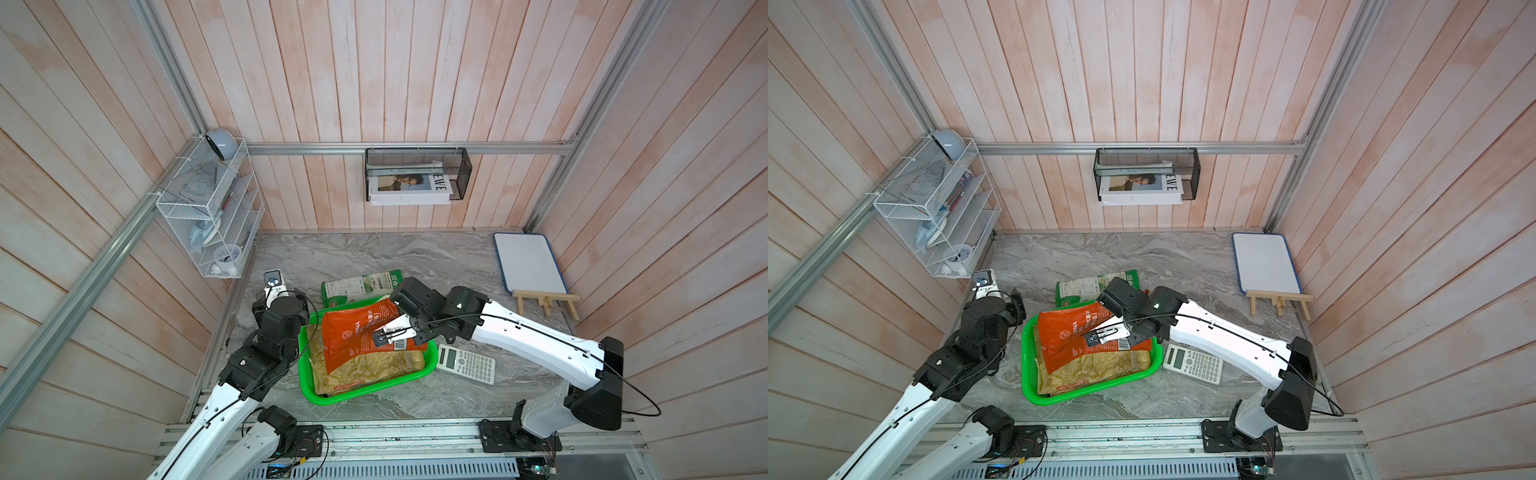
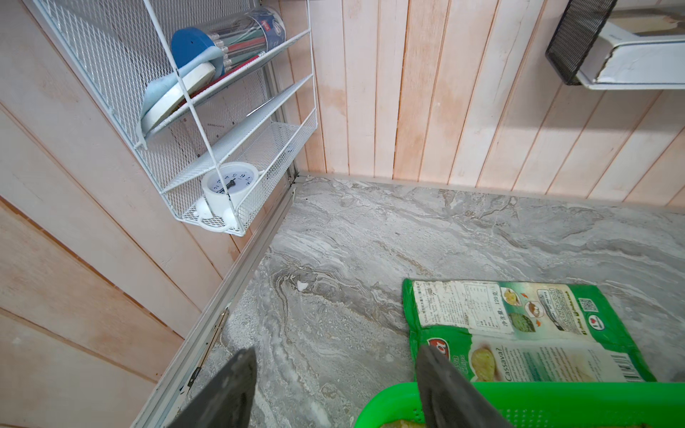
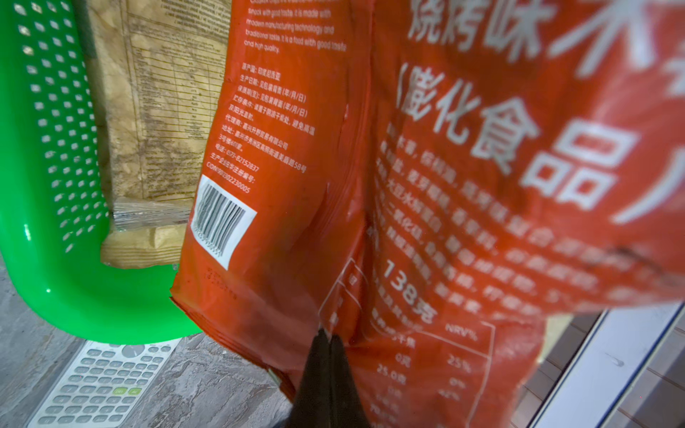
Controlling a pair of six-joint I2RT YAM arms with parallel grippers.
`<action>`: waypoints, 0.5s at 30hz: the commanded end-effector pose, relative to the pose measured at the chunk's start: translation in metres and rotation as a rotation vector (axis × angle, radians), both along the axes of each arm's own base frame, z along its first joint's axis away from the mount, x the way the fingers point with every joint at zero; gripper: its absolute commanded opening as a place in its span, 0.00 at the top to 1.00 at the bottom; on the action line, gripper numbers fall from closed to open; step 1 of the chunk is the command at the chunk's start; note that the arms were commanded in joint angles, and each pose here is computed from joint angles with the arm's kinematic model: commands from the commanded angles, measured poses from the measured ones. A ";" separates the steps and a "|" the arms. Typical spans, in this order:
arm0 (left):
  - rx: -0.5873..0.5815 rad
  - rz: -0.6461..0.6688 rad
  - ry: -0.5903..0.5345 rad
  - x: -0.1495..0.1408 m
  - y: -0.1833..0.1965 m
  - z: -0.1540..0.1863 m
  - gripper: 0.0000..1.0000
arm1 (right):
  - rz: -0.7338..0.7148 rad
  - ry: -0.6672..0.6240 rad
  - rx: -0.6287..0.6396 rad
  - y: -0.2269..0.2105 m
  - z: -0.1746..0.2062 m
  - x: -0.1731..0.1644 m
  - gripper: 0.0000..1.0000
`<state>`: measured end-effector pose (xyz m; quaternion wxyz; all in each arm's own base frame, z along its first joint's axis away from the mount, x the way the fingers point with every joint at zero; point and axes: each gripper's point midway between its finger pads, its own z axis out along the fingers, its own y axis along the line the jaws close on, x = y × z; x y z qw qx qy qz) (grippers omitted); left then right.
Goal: Put the potato chips into the basket
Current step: Place the potato chip in the basket.
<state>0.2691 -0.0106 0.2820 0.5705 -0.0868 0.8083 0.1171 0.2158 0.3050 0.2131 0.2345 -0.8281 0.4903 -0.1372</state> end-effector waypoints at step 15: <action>0.012 0.040 0.043 -0.009 0.010 -0.022 0.27 | 0.084 0.152 -0.144 0.006 -0.023 -0.021 1.00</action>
